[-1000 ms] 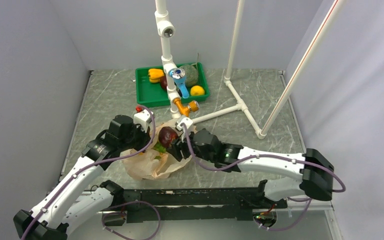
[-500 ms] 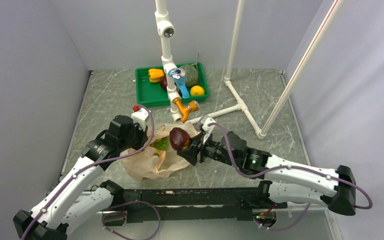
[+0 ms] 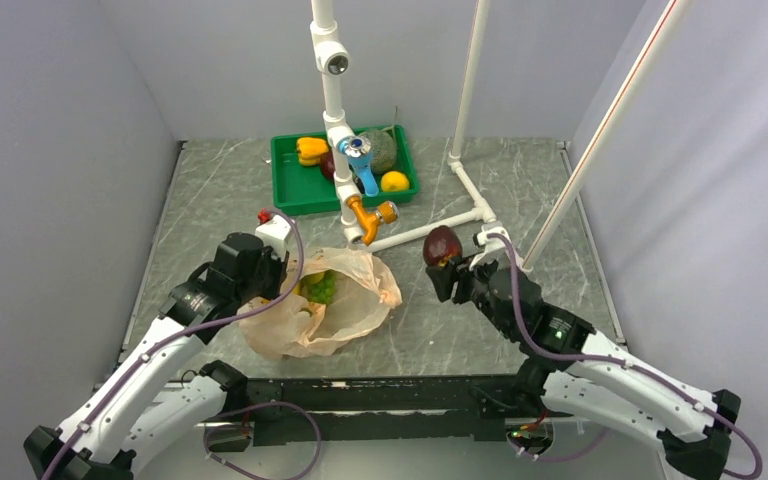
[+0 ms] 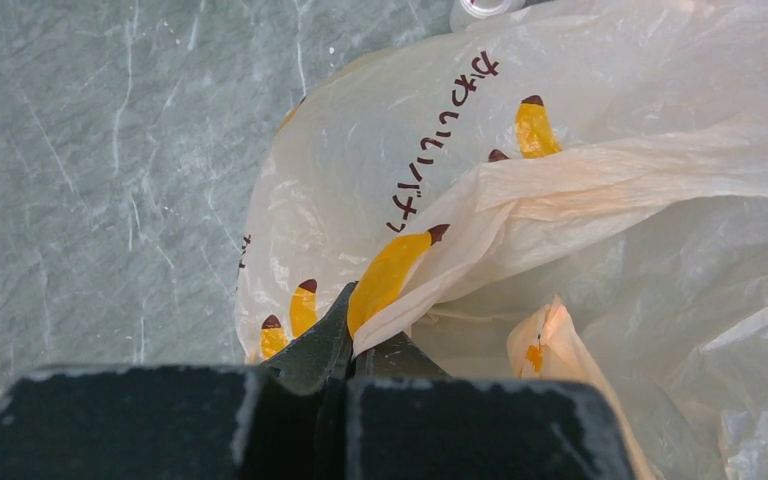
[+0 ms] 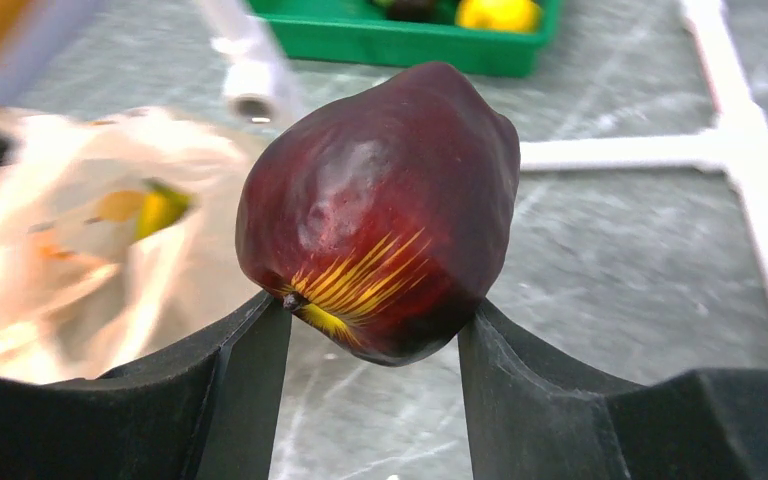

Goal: Take the fake fruits out of the plastic bag
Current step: Take out the fake fruit from the plastic bag, then place the fake fruit in the bin.

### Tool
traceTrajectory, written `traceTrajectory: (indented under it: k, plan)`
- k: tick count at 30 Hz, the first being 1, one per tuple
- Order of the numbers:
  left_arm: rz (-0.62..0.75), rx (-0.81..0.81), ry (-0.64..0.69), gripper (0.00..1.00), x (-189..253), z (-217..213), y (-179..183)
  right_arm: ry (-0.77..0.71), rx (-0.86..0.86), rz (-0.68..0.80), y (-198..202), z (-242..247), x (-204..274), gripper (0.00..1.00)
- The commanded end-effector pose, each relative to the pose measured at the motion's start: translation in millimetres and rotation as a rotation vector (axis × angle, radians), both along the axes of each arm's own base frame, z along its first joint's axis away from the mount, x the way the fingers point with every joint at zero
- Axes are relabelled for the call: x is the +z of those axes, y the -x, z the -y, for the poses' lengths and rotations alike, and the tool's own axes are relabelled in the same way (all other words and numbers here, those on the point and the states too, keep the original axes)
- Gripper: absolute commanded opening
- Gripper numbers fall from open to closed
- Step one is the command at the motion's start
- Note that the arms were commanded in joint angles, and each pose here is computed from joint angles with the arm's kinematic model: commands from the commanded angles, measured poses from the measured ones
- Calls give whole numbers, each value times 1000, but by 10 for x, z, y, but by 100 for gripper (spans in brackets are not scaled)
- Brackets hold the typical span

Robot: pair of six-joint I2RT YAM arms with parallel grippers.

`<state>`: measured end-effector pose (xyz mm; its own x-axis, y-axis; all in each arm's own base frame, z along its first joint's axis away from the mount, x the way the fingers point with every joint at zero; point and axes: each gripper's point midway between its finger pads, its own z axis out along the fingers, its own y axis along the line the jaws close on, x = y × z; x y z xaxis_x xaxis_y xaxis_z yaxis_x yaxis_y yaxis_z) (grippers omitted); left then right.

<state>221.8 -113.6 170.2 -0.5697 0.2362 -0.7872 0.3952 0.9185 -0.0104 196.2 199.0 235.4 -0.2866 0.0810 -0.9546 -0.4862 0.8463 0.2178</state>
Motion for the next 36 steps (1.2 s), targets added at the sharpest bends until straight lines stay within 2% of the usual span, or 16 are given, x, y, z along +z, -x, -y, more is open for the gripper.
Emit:
traceTrajectory:
  k: [1, 8, 16, 22, 26, 32, 36]
  plan:
    - [84, 42, 45, 0, 240, -46, -31, 57, -149, -109, -334, 217, -222, 0]
    - [101, 50, 49, 0, 277, -68, -26, 59, -186, -202, -973, 173, -308, 0]
    - [102, 50, 47, 0, 277, -70, -30, -69, -190, -173, -1783, 59, -111, 0]
    - [112, 67, 42, 0, 290, -105, -33, -6, -130, -190, -2400, -263, -278, 0]
    - [113, 101, 21, 0, 275, -166, -57, -11, -28, -205, -2686, -569, -342, 0]
    - [74, 99, -15, 0, 149, -152, -106, -111, 156, -175, -2937, -1068, -236, 0]
    - [36, 92, -41, 0, 61, -135, -127, -151, 253, -195, -3137, -1375, -252, 4]
